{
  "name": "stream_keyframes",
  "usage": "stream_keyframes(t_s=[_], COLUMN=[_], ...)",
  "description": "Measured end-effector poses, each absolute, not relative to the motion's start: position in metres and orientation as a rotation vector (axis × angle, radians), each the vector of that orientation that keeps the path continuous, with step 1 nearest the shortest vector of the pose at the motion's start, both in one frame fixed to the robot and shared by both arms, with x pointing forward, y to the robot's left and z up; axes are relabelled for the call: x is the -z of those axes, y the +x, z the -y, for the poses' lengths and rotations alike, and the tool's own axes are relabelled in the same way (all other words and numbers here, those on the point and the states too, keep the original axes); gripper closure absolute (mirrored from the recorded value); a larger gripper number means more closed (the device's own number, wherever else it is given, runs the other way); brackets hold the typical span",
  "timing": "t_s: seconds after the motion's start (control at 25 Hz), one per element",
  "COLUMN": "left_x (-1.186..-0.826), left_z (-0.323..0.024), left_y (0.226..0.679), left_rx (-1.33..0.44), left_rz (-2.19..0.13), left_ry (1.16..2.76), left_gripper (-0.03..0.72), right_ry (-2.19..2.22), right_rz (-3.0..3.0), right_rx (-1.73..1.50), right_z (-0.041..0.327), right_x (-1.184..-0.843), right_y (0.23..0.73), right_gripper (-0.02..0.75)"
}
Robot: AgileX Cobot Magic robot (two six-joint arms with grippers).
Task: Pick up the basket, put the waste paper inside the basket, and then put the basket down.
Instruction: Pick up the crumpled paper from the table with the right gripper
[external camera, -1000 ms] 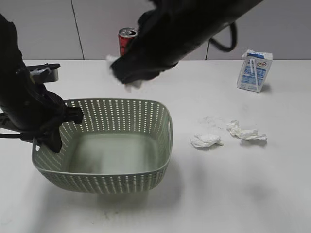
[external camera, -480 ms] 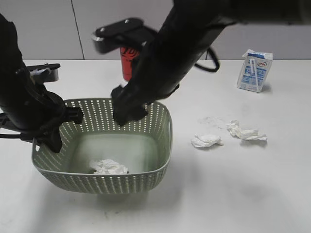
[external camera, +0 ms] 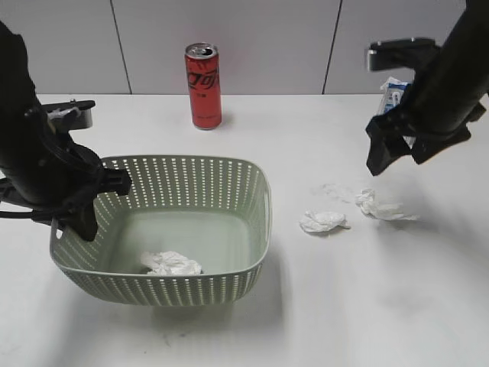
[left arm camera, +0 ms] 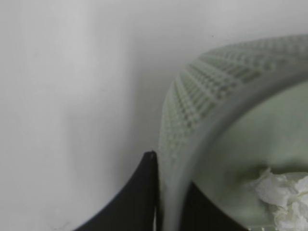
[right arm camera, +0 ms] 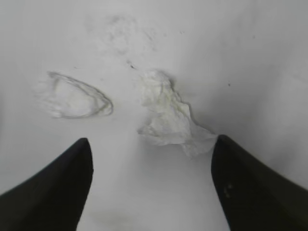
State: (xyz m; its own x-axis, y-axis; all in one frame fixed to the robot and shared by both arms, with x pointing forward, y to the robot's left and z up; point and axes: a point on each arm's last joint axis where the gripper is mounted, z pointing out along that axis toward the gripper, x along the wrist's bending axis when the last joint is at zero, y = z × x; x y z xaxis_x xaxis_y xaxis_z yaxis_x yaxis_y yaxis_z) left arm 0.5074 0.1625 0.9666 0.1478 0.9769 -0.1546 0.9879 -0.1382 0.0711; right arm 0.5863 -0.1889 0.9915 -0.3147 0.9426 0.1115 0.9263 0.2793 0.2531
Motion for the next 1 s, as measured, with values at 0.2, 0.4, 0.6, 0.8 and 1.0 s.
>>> stream_keyframes(t_s=[0.2,0.4,0.6,0.8,1.0], left_x=[-0.966,-0.966,-0.966,-0.967,-0.967], left_z=[-0.162,-0.162,-0.162,-0.162,-0.162], left_y=[0.507,0.507,0.508,0.508,0.508], left_rx=[0.106,0.107,0.105,0.102,0.101], left_rz=[-1.953,-1.953,-1.952,-1.950,-1.950], left_ry=[2.257,2.258,2.257,2.253,2.253], left_gripper=[0.683,0.683,0.683,0.683,0.683], right_ry=[1.906,1.960,1.986,2.030,2.050], right_rz=[-2.419,-2.400,-2.405,-2.412,-2.416], right_rx=[-0.231,-0.137,-0.112,-0.092,-0.087], right_z=[0.202,0.203,0.202,0.200,0.199], right_x=[-0.935,-0.899,-0.884,-0.879,-0.878], right_y=[0.600,0.606,0.607,0.607,0.607], right_gripper=[0.213,0.277,0.288,0.316,0.628])
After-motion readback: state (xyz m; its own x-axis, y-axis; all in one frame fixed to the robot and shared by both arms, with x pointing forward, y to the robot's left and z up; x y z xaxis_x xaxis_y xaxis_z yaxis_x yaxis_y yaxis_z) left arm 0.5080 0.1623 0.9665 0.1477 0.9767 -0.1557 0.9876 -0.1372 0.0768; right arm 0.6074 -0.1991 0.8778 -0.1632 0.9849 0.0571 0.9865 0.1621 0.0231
